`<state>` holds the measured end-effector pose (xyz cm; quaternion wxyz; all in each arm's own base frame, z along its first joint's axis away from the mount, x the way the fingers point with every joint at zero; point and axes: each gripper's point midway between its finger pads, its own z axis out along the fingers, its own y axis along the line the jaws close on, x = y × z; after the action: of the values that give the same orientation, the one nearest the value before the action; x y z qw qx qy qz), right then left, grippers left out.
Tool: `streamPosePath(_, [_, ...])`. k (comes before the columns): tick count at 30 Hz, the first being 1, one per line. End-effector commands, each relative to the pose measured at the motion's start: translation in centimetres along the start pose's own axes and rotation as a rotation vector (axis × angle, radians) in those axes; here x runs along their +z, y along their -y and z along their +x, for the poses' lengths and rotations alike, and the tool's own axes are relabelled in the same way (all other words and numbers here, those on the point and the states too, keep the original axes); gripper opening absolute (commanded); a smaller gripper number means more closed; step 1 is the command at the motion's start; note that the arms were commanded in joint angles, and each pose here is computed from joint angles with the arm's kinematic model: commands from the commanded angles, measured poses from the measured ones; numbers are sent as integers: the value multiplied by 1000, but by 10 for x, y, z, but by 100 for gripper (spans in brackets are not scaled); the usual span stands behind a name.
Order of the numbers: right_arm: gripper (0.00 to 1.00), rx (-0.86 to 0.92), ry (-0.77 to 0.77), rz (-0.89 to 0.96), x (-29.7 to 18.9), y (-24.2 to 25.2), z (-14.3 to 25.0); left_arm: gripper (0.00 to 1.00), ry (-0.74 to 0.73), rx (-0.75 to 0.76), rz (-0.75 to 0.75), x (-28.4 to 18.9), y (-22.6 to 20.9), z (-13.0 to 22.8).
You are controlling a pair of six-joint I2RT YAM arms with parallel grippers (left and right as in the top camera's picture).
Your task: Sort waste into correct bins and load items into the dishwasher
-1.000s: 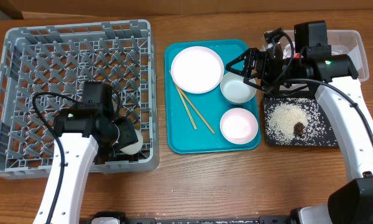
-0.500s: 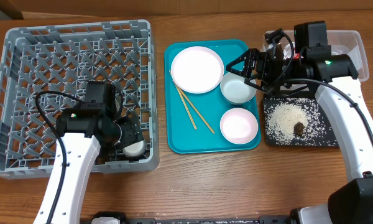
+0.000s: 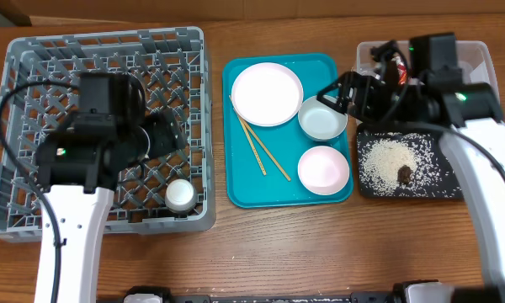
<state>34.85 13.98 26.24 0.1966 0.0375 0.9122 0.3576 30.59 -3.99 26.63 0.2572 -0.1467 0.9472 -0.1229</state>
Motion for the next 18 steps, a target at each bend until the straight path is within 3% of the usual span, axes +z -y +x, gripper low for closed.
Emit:
streamPosePath(1, [100,-85,167,119,-49,-10,-10,77,21,74,111,-15,25,-6])
streamPosePath(7, [100,-89,201,166,-73,-11,5,69,27,172,180,-18,53,0])
streamPosePath(18, [100,-196,147,141,-72,-18,18,68,110,372,217,-48,110,12])
